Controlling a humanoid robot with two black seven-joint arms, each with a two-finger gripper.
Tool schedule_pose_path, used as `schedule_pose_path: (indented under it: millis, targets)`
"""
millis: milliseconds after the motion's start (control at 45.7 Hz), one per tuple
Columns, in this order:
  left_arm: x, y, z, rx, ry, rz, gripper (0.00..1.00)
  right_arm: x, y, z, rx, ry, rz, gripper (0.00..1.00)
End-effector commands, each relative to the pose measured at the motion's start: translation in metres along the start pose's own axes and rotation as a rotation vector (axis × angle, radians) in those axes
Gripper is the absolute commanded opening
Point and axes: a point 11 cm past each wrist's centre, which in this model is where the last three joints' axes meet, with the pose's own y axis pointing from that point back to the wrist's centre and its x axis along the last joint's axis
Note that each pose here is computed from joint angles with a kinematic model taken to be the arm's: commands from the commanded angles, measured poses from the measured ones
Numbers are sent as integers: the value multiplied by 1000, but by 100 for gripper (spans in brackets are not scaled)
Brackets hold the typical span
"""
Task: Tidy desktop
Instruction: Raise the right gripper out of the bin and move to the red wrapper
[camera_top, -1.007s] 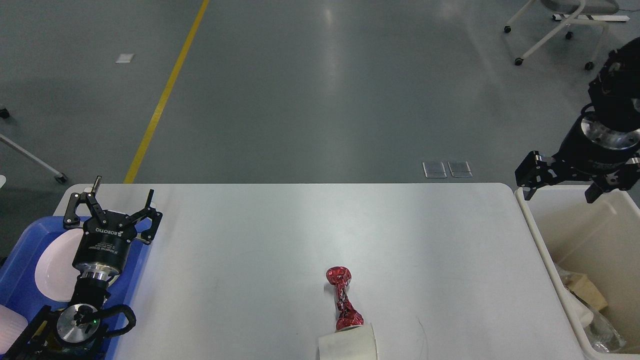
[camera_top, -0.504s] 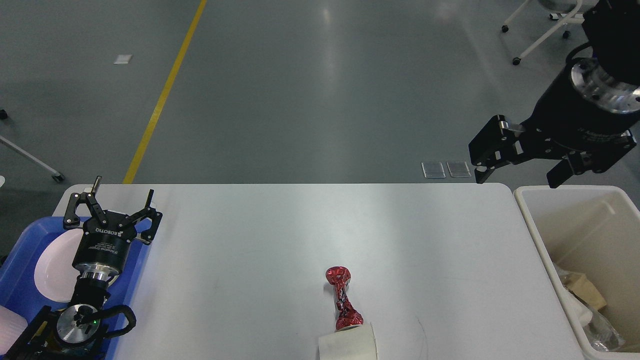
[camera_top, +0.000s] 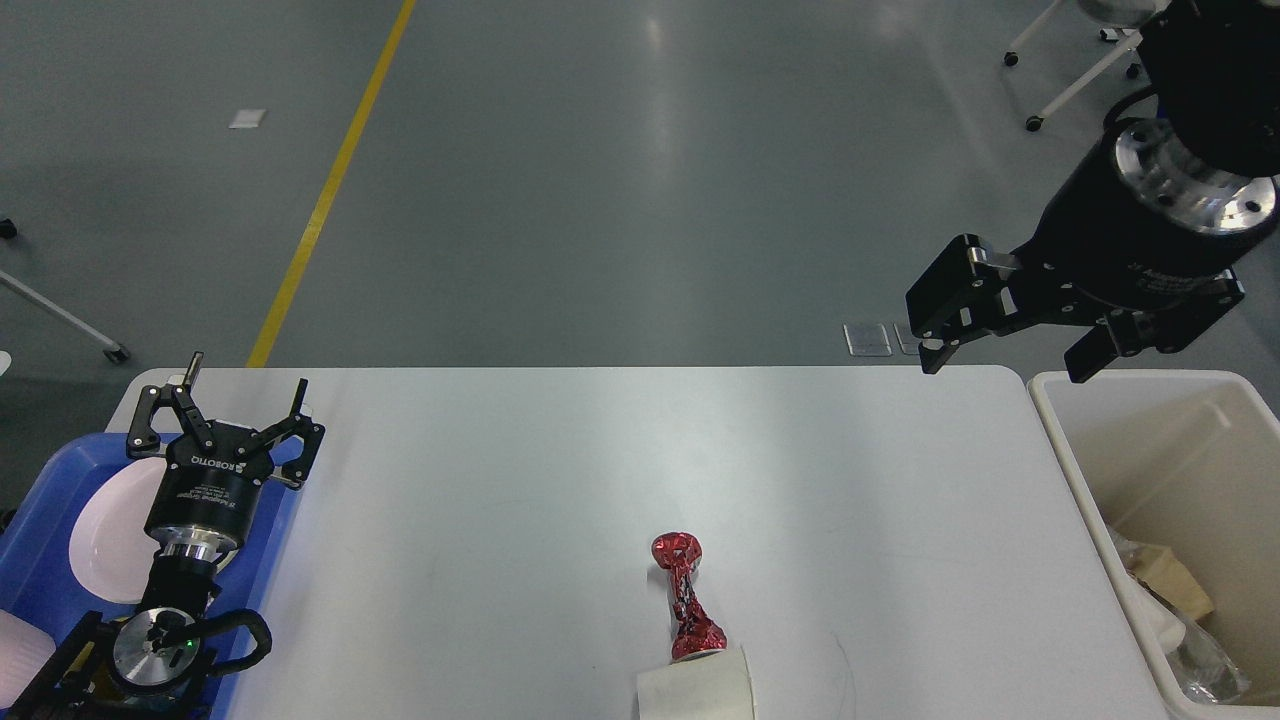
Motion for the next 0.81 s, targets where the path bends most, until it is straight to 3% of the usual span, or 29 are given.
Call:
schedule_pose_path:
  millis: [0, 460, 788]
  targets:
    - [0, 0, 0, 0, 0, 0, 96, -1, -5, 1, -2, 0, -15, 100]
    - [0, 0, 0, -1, 0, 0, 96, 8, -39, -28, 68, 50, 26, 100]
    - [0, 0, 0, 0, 0, 0, 96, -12, -142, -81, 150, 202, 5, 100]
